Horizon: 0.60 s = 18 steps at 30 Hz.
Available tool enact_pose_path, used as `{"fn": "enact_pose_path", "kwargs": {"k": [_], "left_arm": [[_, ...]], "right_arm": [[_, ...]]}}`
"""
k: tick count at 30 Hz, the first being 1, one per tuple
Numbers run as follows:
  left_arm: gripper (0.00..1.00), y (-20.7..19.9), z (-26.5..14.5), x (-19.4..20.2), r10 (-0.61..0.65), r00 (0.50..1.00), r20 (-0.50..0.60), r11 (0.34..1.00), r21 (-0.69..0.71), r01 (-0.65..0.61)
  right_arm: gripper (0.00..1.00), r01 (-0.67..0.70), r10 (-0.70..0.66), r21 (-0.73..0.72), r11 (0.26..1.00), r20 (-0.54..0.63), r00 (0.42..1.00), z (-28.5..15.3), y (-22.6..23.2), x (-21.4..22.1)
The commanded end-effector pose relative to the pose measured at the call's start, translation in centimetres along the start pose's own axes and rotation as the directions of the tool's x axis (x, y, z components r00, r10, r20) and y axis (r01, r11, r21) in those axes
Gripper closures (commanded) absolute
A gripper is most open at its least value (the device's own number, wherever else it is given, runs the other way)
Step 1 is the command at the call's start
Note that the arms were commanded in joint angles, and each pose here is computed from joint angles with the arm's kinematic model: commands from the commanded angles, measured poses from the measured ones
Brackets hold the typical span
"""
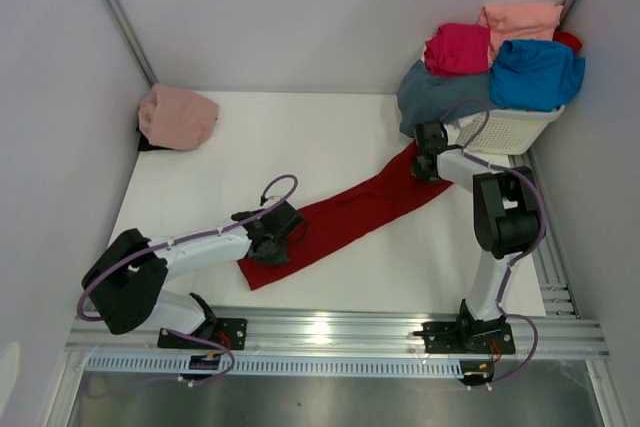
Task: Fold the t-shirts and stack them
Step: Rotate the tshirt 90 degrees
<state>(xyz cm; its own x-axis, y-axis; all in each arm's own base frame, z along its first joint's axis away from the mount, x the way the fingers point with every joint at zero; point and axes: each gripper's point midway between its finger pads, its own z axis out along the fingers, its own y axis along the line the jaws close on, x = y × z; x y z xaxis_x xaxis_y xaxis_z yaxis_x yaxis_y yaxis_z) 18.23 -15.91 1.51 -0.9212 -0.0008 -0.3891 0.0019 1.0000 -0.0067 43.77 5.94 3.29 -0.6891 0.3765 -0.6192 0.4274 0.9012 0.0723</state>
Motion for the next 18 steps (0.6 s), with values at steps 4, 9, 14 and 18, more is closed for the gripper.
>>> {"fn": "enact_pose_path", "kwargs": {"k": [4, 9, 14, 18], "left_arm": [[0.71, 0.9, 0.0, 0.5, -0.009, 1.000, -0.014, 0.999, -0.049, 0.008], [0.71, 0.9, 0.0, 0.7, -0.012, 1.000, -0.024, 0.999, -0.053, 0.011], [0.71, 0.5, -0.4, 1.0, -0.015, 0.999, -0.039, 0.999, -0.034, 0.014], [0.71, -1.0, -0.9, 2.3, 0.000, 0.994, -0.113, 0.999, 0.045, 0.006]], "right_arm": [[0.82, -0.016, 0.010, -0.205, 0.979, -0.032, 0.999, 1.2, 5.5, -1.2], [0.82, -0.014, -0.021, -0.273, 0.962, -0.127, 0.992, 3.0, 8.2, -0.2], [0.82, -0.043, -0.013, -0.340, 0.939, -0.162, 0.987, 3.5, 11.5, -0.6], [0.82, -0.005, -0.058, -0.361, 0.932, -0.163, 0.985, 4.4, 13.5, -0.5]]}}
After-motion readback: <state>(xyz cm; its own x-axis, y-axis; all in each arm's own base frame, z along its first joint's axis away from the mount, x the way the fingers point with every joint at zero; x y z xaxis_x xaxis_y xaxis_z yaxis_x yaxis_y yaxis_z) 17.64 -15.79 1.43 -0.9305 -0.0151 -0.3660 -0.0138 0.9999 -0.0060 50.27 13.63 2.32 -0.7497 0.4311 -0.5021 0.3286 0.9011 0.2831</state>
